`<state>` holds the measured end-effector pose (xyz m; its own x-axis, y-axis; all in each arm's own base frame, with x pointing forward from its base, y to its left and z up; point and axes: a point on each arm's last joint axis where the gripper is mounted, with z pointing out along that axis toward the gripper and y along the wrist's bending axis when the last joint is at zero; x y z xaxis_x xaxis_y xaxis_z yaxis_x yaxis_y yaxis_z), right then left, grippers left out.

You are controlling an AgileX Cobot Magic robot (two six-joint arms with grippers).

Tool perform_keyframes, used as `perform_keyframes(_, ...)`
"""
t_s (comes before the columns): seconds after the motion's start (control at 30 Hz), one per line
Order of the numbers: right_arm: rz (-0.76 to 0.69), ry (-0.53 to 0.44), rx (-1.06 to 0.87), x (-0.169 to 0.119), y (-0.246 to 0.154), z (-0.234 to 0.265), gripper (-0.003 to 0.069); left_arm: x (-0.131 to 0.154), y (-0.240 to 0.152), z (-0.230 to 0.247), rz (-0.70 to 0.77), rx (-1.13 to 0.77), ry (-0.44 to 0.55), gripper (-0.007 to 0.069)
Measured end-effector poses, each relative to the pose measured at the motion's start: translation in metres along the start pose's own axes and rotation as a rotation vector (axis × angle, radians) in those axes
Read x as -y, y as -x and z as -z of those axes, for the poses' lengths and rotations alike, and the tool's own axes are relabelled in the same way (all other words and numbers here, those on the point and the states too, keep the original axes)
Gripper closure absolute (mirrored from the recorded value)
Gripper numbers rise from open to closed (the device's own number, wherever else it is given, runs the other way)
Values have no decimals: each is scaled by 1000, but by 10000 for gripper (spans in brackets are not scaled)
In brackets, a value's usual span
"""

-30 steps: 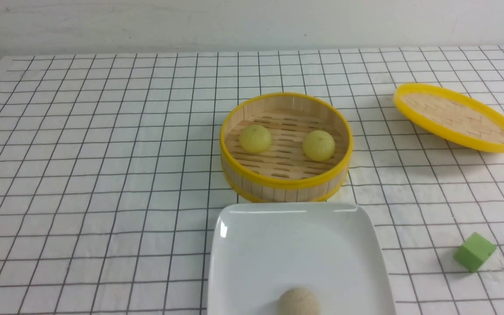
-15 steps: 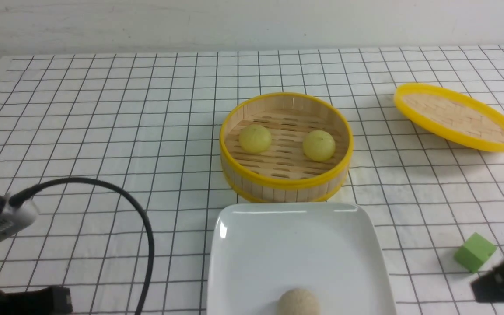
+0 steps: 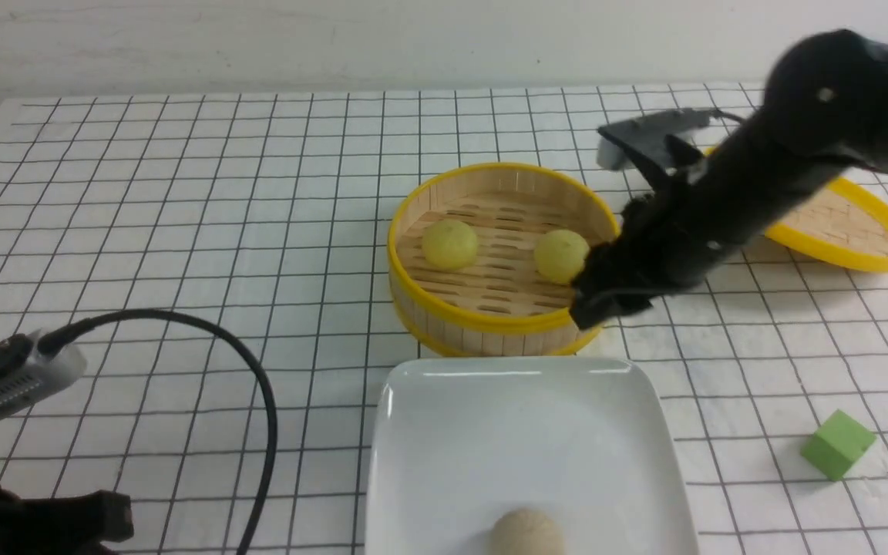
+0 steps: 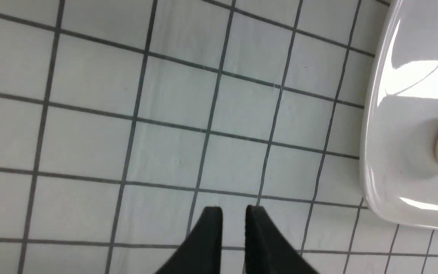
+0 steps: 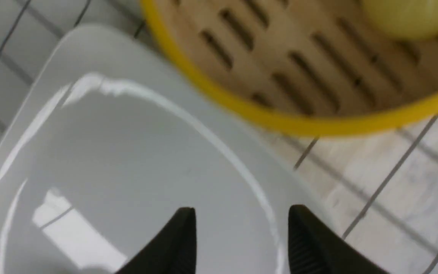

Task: Put the steamed buns into the plate on the white-black tablecloth.
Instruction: 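Reach toward a bun in the bamboo steamer with the right gripper, then move the steamed bun from the bamboo steamer onto the white plate with the right gripper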

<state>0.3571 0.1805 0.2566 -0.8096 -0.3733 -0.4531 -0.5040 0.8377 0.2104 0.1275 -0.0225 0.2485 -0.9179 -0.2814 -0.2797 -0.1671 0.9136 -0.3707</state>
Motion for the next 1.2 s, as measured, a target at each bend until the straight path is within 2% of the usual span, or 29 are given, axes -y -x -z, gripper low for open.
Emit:
perform_keyframes(0.17, -3, -123, 43, 19, 44, -33, 179, 0, 0, 0, -2, -1, 2, 400)
perform_keyframes(0.27, 14, -167, 41, 29, 57, -56, 167, 0, 0, 0, -2, -1, 2, 368)
perform_keyframes(0.33, 19, -178, 31, 33, 60, -69, 186, 0, 0, 0, -2, -1, 2, 358)
perform_keyframes(0.37, 20, -181, 24, 35, 60, -76, 209, 0, 0, 0, -2, -1, 2, 357)
perform_keyframes(0.43, 20, -183, 18, 37, 60, -81, 301, 0, 0, 0, -2, -1, 2, 357)
perform_keyframes(0.53, 22, -182, 14, 34, 61, -73, 526, 0, 0, 0, -2, -2, 2, 357)
perform_keyframes(0.6, 26, -180, 13, 31, 63, -58, 623, 0, 0, 0, -2, -2, 3, 357)
perform_keyframes(0.67, 29, -179, 5, 27, 63, -46, 640, 0, 0, 0, -3, -2, 4, 357)
perform_keyframes(0.7, 35, -176, 20, 18, 65, -9, 641, 0, 0, 0, -3, -2, 4, 357)
perform_keyframes(0.73, 35, -175, 12, 18, 64, -9, 641, 0, 0, 0, -3, -2, 4, 357)
perform_keyframes(0.77, 40, -170, 31, 8, 63, 26, 641, 0, 0, 0, -3, -2, 4, 357)
perform_keyframes(0.87, 28, -119, 11, -11, 42, 83, 639, -1, 0, 0, -6, -2, 9, 361)
perform_keyframes(0.97, 12, -61, -40, -24, 13, 94, 637, -2, 0, 0, -11, -2, 17, 361)
perform_keyframes(1.0, 9, -37, -82, -31, -5, 85, 637, -2, 0, 0, -13, -2, 20, 361)
perform_keyframes(1.03, 12, -33, -81, -33, -7, 83, 636, -2, 0, 0, -13, -2, 20, 361)
perform_keyframes(1.07, 0, -21, -139, -39, -31, 57, 636, -2, 0, 0, -13, -2, 21, 361)
perform_keyframes(1.2, 2, -44, -174, -54, -73, -2, 620, -2, 0, 0, -15, -2, 24, 361)
